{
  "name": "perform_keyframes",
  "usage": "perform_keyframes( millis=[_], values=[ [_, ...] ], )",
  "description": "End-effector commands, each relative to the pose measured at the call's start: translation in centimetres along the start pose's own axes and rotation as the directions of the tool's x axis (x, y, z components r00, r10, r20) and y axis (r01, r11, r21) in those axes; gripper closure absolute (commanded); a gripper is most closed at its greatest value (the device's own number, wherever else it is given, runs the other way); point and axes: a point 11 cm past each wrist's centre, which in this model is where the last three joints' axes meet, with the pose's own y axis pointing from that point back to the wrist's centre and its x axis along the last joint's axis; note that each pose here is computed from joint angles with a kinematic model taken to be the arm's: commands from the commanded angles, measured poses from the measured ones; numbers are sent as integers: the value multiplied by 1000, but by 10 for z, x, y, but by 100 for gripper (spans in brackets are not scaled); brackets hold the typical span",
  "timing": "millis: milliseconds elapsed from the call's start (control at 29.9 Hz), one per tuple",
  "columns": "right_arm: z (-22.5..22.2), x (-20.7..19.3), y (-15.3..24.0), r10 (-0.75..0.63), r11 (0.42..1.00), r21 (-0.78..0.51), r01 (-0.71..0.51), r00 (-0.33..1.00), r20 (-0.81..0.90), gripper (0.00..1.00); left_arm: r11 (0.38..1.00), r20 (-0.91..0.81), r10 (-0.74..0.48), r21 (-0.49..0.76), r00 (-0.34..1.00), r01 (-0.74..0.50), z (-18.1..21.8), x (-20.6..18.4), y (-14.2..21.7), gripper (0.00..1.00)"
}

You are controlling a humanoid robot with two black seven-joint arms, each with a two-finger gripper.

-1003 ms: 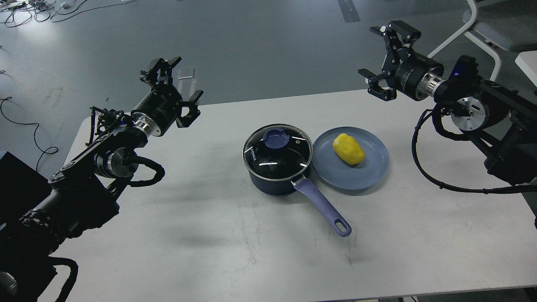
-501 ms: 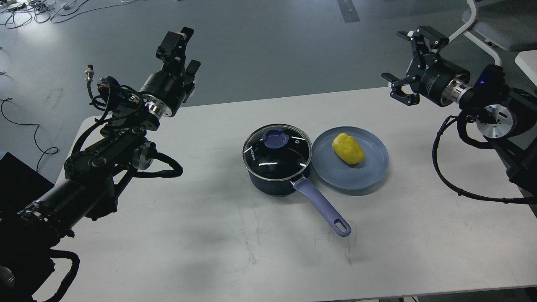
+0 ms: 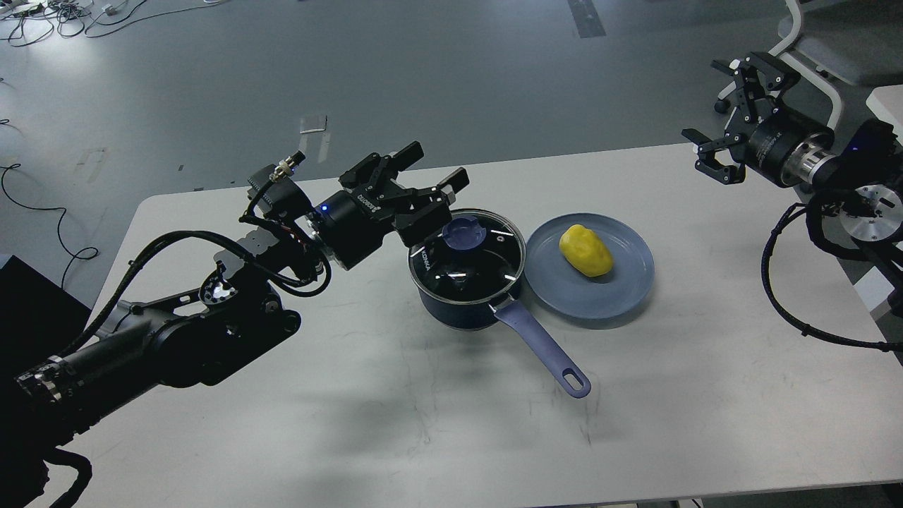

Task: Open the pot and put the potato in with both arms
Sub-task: 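Lower the left gripper onto the glass lid knob and grasp it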

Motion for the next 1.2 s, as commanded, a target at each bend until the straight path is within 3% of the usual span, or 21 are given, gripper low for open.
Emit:
perform_keyframes(
  millis=[0, 134, 468, 869, 1170],
  values=[
    [-1, 3, 0, 29, 1000, 2, -29, 1000, 0, 0, 993, 124, -111, -19, 986, 114, -4, -26, 6, 2],
    [-4, 4, 0, 34, 999, 12, -34, 999, 5, 0, 987, 168, -159, -5, 973, 162, -8, -48, -8, 2],
    [-7, 11, 4, 52, 999, 15, -52, 999, -4, 0, 986, 158, -166, 11, 973, 167, -3, -62, -33, 3],
    [-8, 14, 5, 57, 998, 17, -57, 998, -7, 0, 969, 201, -244, 20, 949, 245, -10, -86, -15, 2],
    [-6, 14, 5, 64, 998, 11, -64, 998, -8, 0, 973, 164, -228, 64, 960, 220, -18, -82, -15, 2]
  ],
)
